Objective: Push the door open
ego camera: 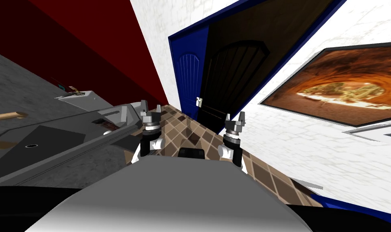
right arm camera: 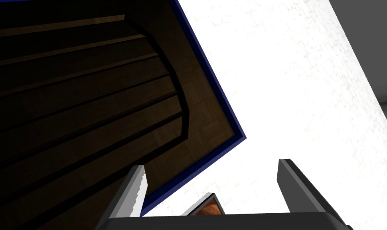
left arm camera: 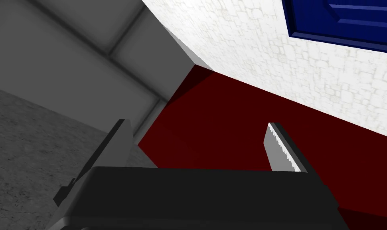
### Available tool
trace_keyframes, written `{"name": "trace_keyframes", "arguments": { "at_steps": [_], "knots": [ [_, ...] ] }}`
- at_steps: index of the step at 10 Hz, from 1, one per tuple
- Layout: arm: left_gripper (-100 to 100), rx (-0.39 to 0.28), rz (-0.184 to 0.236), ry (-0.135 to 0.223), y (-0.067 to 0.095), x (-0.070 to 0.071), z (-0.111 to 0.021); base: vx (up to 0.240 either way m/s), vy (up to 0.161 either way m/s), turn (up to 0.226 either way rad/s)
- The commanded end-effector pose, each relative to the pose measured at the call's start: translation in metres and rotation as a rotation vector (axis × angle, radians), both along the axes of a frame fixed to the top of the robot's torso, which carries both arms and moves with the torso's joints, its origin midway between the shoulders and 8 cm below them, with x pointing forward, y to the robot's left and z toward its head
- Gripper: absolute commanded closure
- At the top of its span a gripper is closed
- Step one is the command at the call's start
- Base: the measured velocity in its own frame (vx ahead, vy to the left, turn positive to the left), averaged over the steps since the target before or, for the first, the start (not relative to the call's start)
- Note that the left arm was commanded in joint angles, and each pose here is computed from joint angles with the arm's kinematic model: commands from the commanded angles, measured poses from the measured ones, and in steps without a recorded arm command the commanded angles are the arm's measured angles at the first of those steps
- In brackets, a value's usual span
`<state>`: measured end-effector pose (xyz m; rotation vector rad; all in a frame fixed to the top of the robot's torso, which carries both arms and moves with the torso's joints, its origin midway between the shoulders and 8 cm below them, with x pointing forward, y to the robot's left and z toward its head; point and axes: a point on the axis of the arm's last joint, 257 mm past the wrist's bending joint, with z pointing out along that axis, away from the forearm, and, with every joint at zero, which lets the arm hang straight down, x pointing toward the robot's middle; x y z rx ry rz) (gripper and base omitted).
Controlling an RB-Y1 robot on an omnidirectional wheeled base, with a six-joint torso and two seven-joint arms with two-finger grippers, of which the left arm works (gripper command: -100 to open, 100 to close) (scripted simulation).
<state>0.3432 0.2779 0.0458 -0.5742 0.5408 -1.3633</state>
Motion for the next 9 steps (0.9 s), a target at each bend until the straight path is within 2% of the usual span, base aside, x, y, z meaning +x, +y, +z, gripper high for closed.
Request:
{"name": "trace_keyframes", "arguments": {
  "at_steps": [1, 9],
  "knots": [
    [-100, 0.002, -0.002, 0.015, 0.0, 0.007, -0.008, 0.082, 0.041, -0.069],
    [-100, 0.007, -0.008, 0.104, 0.004, 0.052, -0.051, 0.081, 0.048, -0.073]
  ]
}}
